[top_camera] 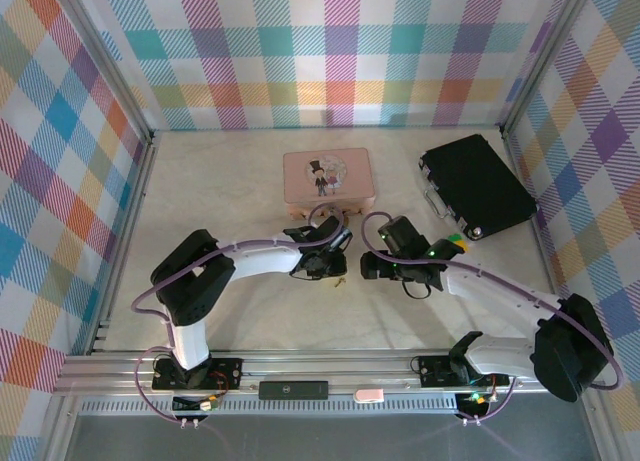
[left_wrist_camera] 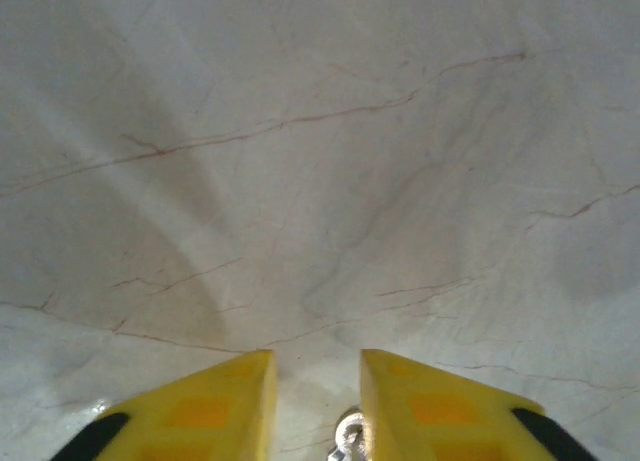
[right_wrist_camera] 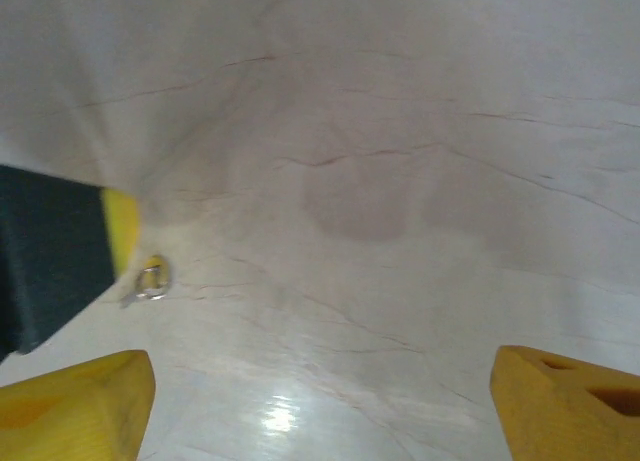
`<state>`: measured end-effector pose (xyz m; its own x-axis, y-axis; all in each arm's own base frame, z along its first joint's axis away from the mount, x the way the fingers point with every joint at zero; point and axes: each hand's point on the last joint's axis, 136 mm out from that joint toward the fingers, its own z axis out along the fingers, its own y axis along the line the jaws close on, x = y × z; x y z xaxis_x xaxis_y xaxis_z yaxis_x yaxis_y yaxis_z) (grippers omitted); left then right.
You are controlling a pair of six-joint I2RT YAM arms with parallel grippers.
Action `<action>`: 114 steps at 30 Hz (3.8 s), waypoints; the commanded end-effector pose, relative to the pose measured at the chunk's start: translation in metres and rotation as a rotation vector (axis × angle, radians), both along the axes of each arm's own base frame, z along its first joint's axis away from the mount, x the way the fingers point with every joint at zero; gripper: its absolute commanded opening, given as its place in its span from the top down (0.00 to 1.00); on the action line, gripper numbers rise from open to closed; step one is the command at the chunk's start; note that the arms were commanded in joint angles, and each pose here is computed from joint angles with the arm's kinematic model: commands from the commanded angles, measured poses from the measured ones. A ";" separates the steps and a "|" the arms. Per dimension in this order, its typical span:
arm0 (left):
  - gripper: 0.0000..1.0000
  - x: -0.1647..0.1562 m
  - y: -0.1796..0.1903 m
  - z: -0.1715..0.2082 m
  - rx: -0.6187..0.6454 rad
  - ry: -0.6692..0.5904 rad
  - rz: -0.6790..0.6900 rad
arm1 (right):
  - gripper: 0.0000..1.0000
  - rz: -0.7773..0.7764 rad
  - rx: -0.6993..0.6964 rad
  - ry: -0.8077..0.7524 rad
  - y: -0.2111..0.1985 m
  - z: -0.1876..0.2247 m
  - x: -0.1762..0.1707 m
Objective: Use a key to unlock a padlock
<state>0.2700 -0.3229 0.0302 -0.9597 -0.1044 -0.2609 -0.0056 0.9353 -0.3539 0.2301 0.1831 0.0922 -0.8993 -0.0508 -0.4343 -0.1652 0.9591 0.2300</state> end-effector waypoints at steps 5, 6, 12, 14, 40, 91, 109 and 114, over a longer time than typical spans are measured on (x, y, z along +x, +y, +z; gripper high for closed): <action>0.64 0.029 0.061 0.034 -0.018 -0.079 0.166 | 0.27 0.059 0.089 0.070 0.045 -0.005 0.008; 0.63 0.032 0.072 0.038 -0.024 -0.089 0.194 | 0.29 0.057 0.083 0.081 0.050 -0.006 0.008; 0.33 0.032 0.127 0.060 -0.082 -0.145 0.323 | 0.39 0.024 -0.021 0.150 0.081 -0.028 0.006; 0.29 0.030 0.137 0.063 -0.099 -0.153 0.346 | 0.44 -0.002 -0.045 0.163 0.085 -0.034 0.006; 0.28 0.026 0.139 0.070 -0.167 -0.155 0.402 | 0.74 -0.008 -0.173 0.264 0.084 -0.084 -0.011; 0.29 0.025 0.122 0.061 -0.199 -0.121 0.392 | 0.69 0.080 -0.314 0.311 0.081 -0.080 -0.017; 0.29 0.023 0.124 0.061 -0.207 -0.123 0.396 | 0.97 -0.073 -0.207 0.357 0.062 -0.085 -0.020; 0.29 0.025 0.117 0.066 -0.251 -0.128 0.379 | 1.00 -0.139 -0.045 0.364 0.062 -0.067 -0.008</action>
<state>0.2932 -0.2040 0.0875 -0.8076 -0.5111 -0.2941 -0.2888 0.7777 -0.5584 0.2251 0.2538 0.0227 -0.9923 -0.0009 -0.1238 -0.0211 0.9866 0.1617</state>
